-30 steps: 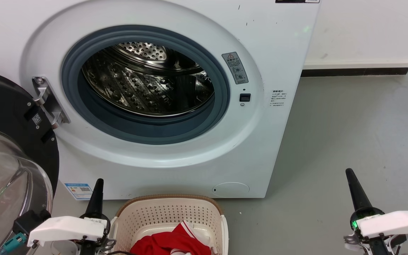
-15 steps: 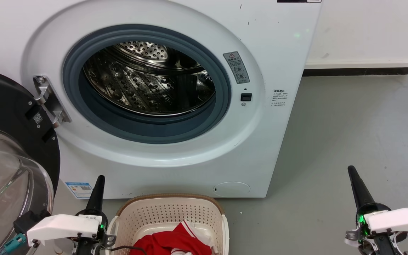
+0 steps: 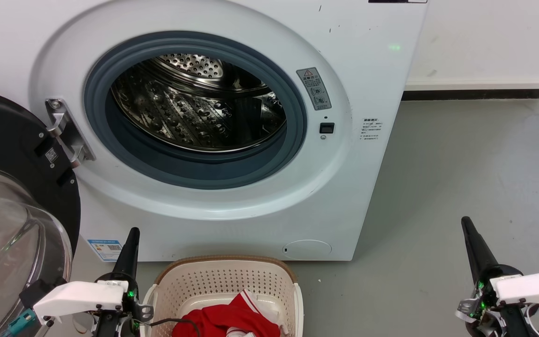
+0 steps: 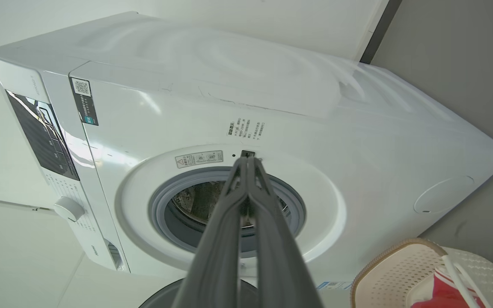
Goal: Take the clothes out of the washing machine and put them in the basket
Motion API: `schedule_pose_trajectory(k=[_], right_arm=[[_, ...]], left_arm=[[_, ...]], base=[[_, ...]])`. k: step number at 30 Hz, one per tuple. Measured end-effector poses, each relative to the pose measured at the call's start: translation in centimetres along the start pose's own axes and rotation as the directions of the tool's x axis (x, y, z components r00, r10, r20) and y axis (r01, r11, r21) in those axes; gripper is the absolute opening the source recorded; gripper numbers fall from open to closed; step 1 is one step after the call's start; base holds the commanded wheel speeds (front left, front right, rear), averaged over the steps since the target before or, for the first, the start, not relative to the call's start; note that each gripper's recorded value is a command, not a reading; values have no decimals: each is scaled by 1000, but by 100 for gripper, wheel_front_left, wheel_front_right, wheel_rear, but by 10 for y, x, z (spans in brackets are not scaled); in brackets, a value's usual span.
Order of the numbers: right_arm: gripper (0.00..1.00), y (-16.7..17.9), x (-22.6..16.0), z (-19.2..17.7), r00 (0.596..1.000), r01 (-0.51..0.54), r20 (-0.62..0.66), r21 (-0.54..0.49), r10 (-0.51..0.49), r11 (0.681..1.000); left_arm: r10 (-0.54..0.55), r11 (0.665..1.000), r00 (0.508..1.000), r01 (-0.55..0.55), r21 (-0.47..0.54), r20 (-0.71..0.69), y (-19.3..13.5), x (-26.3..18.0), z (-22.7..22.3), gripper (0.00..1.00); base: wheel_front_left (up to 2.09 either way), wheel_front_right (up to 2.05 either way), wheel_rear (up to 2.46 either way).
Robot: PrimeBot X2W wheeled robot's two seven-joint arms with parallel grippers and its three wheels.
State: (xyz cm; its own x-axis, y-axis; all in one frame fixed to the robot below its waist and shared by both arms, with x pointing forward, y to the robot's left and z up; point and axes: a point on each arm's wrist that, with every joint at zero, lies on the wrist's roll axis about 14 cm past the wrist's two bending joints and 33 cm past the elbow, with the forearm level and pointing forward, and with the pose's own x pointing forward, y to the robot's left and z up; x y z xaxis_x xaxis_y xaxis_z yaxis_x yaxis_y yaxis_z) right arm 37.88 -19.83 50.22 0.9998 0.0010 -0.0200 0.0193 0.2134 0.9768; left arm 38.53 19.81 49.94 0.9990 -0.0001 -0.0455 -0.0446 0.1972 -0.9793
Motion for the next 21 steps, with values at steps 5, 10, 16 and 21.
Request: schedule_pose_trajectory(k=[5, 10, 16, 21], right_arm=[[0, 2, 3, 1, 1000, -6, -1, 42, 6, 999], [0, 1, 4, 1, 1000, -4, -1, 84, 4, 996], [0, 0, 5, 2, 1000, -3, 2, 132, 3, 991], [0, 0, 6, 2, 1000, -5, 3, 170, 4, 986]], left_arm=[[-7, 999, 1000, 7, -40, 0, -1, 0, 0, 0], [-9, 997, 1000, 10, -79, 1, -1, 0, 1, 0], [-16, 992, 1000, 16, -124, 1, -1, 0, 1, 0], [-27, 987, 1000, 27, -160, 4, -4, 2, 2, 0]], base=[[0, 0, 0], [0, 0, 0], [0, 0, 0], [0, 0, 0]])
